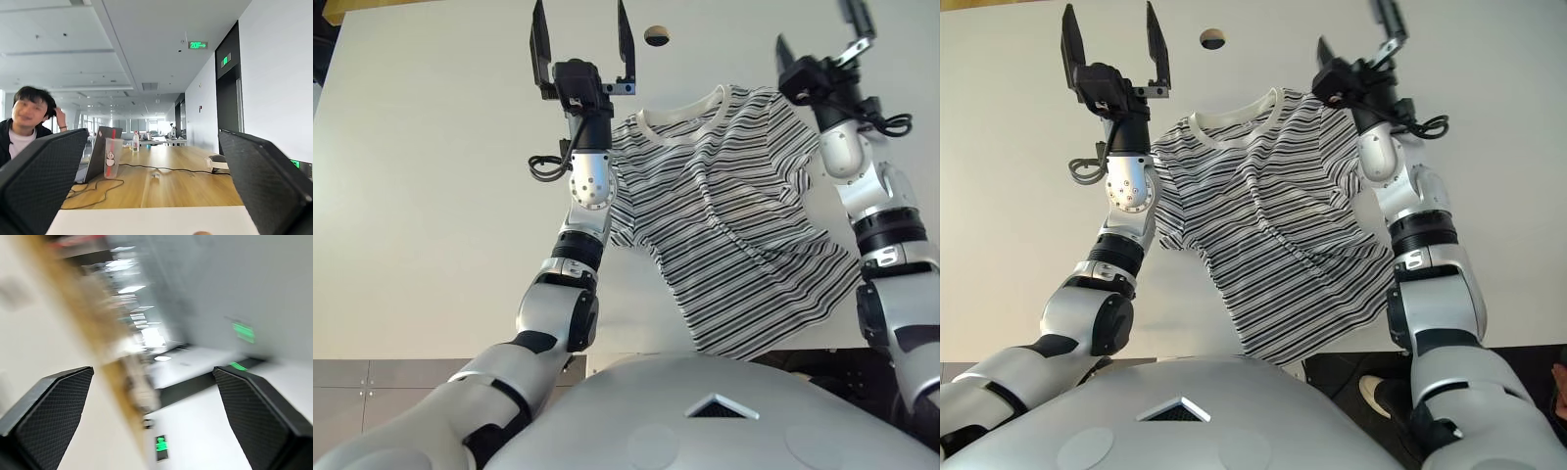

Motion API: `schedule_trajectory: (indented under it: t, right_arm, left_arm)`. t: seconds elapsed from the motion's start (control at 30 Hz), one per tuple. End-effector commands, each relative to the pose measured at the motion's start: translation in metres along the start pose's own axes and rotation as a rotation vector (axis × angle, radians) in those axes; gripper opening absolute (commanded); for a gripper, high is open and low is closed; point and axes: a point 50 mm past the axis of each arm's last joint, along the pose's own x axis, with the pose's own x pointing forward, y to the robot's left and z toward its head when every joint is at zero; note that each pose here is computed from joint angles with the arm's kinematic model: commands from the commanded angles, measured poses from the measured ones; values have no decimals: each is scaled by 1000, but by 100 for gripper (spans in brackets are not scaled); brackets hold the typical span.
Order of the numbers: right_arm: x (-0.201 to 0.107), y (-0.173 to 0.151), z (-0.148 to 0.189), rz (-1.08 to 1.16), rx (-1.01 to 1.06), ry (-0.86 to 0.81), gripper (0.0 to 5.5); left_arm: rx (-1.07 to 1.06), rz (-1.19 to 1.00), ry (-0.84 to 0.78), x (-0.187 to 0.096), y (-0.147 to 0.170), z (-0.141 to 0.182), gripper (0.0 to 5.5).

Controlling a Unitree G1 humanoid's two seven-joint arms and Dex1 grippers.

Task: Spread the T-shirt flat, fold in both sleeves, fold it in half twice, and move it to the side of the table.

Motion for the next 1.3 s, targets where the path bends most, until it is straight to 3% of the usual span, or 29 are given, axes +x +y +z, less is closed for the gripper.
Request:
schedule_trajectory:
  t: [0.03,0.2,0.5,0.6,0.7,0.77,0.87,1.03,1.17,1.3]
  right_arm:
    - [-8,29,-17,349,-149,48,454]
    - [-18,26,-41,519,-225,120,454]
    - [-37,3,-84,424,-187,406,454]
    - [-22,3,-64,337,-113,285,454]
    - [-1,-31,-27,-35,92,34,454]
    - [-3,-57,-7,-265,216,-116,454]
    - [-18,-78,12,-409,265,-214,454]
    - [-39,-84,37,-417,230,-255,454]
    - [-50,-79,50,-367,210,-277,454]
    - [-62,-57,61,-147,183,-335,454]
  left_arm:
    - [25,27,-17,0,8,3,492]
    - [44,31,-50,3,13,9,492]
    - [142,-51,-49,3,17,10,492]
    - [264,-169,-5,-1,16,2,492]
    - [452,-433,20,-8,8,-8,492]
    - [569,-667,-3,-16,-2,-11,492]
    - [722,-1007,-22,-34,-10,-20,492]
    - [953,-1428,-27,-64,4,-37,492]
    - [1030,-1511,-1,-65,20,-44,492]
    - [1201,-1538,38,-52,54,-47,492]
